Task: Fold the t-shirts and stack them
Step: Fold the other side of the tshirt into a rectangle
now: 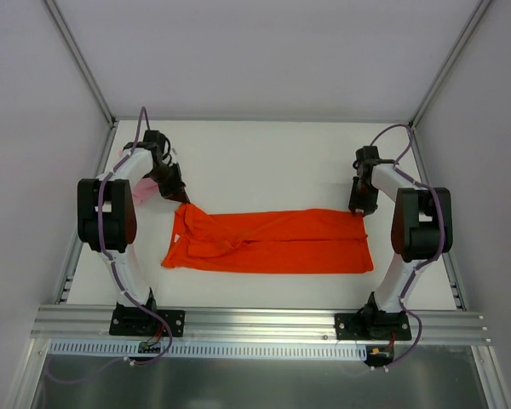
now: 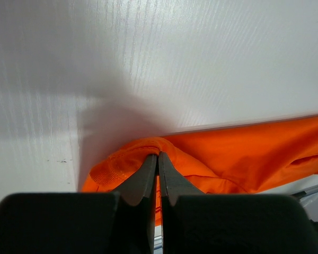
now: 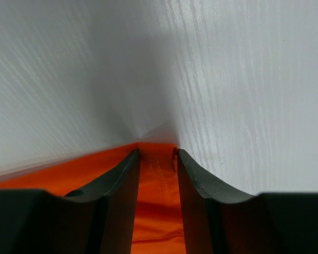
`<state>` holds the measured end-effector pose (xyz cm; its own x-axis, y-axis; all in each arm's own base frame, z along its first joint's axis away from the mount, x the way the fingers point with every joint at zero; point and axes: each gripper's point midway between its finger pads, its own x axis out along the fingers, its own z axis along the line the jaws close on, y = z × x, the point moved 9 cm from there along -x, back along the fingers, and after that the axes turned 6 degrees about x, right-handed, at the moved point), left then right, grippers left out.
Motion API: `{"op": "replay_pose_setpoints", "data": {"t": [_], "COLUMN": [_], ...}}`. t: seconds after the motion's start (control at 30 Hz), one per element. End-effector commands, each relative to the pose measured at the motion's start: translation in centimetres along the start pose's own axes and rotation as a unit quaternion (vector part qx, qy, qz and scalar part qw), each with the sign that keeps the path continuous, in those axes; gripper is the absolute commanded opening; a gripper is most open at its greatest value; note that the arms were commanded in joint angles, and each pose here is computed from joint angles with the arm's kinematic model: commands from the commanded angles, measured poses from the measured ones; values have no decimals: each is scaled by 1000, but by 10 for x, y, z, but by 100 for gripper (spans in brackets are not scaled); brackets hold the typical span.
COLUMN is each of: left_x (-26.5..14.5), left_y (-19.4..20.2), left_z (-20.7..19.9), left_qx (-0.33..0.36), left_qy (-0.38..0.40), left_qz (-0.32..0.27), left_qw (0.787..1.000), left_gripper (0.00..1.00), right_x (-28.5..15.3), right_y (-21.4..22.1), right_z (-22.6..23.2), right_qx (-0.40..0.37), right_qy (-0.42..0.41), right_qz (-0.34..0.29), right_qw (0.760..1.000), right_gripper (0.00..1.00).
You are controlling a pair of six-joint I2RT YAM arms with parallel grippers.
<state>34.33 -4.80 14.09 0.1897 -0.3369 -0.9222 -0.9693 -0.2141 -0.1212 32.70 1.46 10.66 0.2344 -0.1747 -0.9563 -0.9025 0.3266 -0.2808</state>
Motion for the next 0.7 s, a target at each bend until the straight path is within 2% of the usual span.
{"op": "replay_pose_setpoints", "data": {"t": [0.0,0.13,0.17,0.67], "left_x": [-12,-11,-12,-41], "left_y": [-6,-7,-8,-17], "left_z": [-2,-2,-3,-9], "left_qx": [12,11,14,19], "left_qy": [10,10,13,43], "left_qz": [-15,-18,-22,-65], "left_qw": [1000,1000,1000,997], "left_gripper": [0,0,0,0], "right_x": [0,1,1,-3], "right_y": [-4,-4,-5,-12], "right_z": [-1,0,-1,-12], "right_qx": [5,7,8,-6], "right_qy": [-10,-14,-12,-16], "right_qz": [-6,-9,-11,-22], "right_qw": [1000,1000,1000,1000], "right_gripper": [38,5,1,1]}}
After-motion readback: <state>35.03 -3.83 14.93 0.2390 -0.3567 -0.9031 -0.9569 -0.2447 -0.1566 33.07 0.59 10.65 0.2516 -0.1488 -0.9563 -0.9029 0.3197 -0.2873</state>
